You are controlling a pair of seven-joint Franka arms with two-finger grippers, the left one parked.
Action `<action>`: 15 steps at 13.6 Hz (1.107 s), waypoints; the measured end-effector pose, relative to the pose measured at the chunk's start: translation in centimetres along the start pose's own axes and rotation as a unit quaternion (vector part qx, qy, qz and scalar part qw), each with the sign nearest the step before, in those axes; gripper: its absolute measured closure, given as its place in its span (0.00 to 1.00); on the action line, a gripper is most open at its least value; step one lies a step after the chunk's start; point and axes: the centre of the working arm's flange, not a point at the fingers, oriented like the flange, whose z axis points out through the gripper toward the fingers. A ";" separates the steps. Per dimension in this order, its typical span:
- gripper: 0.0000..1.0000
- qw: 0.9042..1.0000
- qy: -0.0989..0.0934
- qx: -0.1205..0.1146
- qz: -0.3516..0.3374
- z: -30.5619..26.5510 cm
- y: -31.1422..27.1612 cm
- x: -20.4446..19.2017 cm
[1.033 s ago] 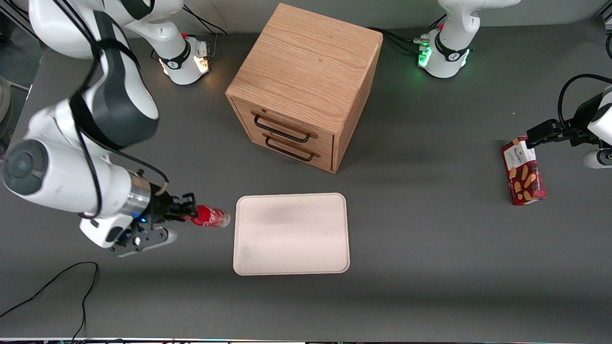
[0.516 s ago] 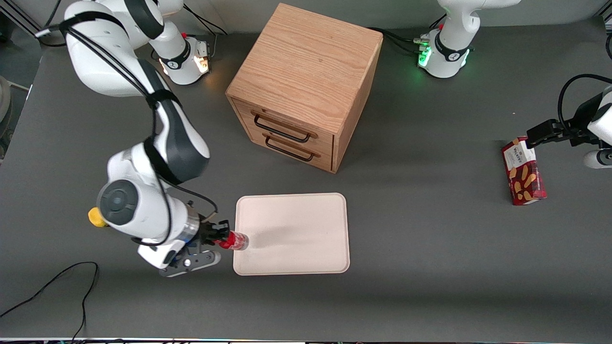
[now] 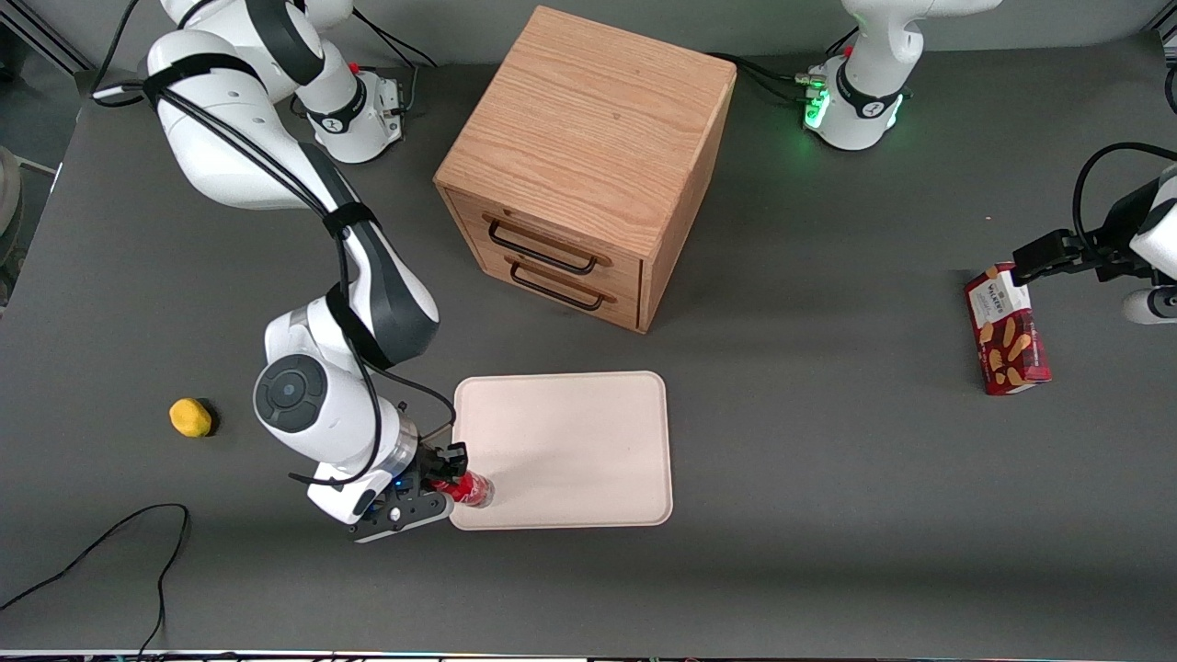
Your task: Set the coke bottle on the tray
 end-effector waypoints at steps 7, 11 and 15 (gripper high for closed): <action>0.33 1.000 0.016 0.003 0.010 0.8 -0.1 0.2; 0.00 0.999 0.026 0.003 0.029 -3.5 -0.4 0.5; 0.00 0.999 -0.015 -0.020 0.045 -15.5 0.6 -2.3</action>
